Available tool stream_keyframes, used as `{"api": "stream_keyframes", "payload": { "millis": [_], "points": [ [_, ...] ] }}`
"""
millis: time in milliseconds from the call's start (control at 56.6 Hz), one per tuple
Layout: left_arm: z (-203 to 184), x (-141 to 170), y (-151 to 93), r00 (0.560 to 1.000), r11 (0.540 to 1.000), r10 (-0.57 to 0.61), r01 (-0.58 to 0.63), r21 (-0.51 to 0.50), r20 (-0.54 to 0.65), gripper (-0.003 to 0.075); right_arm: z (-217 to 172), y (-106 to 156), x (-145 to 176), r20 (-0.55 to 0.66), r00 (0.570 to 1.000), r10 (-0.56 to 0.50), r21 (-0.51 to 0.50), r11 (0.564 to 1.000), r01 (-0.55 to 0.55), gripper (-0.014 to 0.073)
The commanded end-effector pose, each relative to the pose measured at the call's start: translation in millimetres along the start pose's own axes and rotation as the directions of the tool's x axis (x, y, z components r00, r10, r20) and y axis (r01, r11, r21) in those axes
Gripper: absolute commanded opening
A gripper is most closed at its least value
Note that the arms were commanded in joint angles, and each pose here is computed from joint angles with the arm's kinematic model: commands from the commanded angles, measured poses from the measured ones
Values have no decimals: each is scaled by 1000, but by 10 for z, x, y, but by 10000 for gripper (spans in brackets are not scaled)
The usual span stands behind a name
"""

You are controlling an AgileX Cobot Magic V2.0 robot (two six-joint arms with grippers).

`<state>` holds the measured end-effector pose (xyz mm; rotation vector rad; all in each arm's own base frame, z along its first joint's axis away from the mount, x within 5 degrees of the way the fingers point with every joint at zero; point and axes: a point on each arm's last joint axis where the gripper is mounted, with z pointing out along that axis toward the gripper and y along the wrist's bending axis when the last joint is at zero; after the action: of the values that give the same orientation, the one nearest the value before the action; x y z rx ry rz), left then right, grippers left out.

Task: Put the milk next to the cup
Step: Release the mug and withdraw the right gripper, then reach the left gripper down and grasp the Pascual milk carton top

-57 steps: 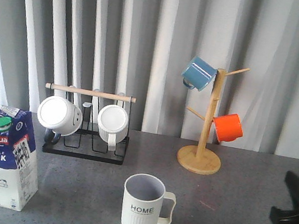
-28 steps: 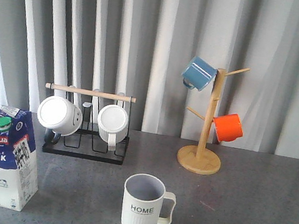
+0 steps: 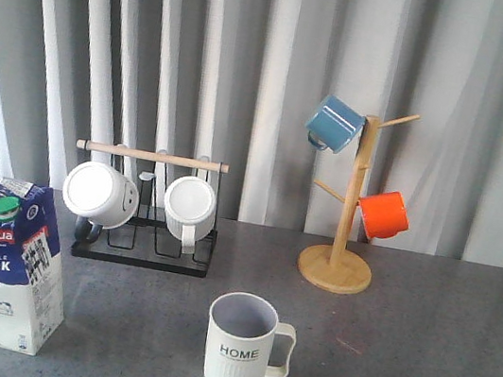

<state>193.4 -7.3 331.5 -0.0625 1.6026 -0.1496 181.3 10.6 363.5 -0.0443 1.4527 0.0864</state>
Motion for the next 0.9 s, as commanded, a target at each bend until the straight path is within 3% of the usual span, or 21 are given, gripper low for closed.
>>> {"api": "stream_keyframes", "payload": {
  "millis": [0,371,494,671,883],
  "points": [
    [-18,-206,-52,993,999,-8,3,37,120,534,-13,6,-180,102,995,-12,-10,1000,13,-9],
    [-15,-176,-43,996,1000,-4,2,26,88,534,-13,6,-180,102,995,-12,-10,1000,13,-9],
    [24,-247,-55,993,999,-22,18,37,116,571,-13,6,-180,102,995,-12,-10,1000,13,-9],
    [419,-519,-61,999,1000,-15,15,-2,31,730,-13,6,-180,102,995,-12,-10,1000,13,-9],
    [955,-559,-117,998,999,-46,46,-1,-48,724,-13,6,-180,102,995,-12,-10,1000,13,-9]
  ]
}}
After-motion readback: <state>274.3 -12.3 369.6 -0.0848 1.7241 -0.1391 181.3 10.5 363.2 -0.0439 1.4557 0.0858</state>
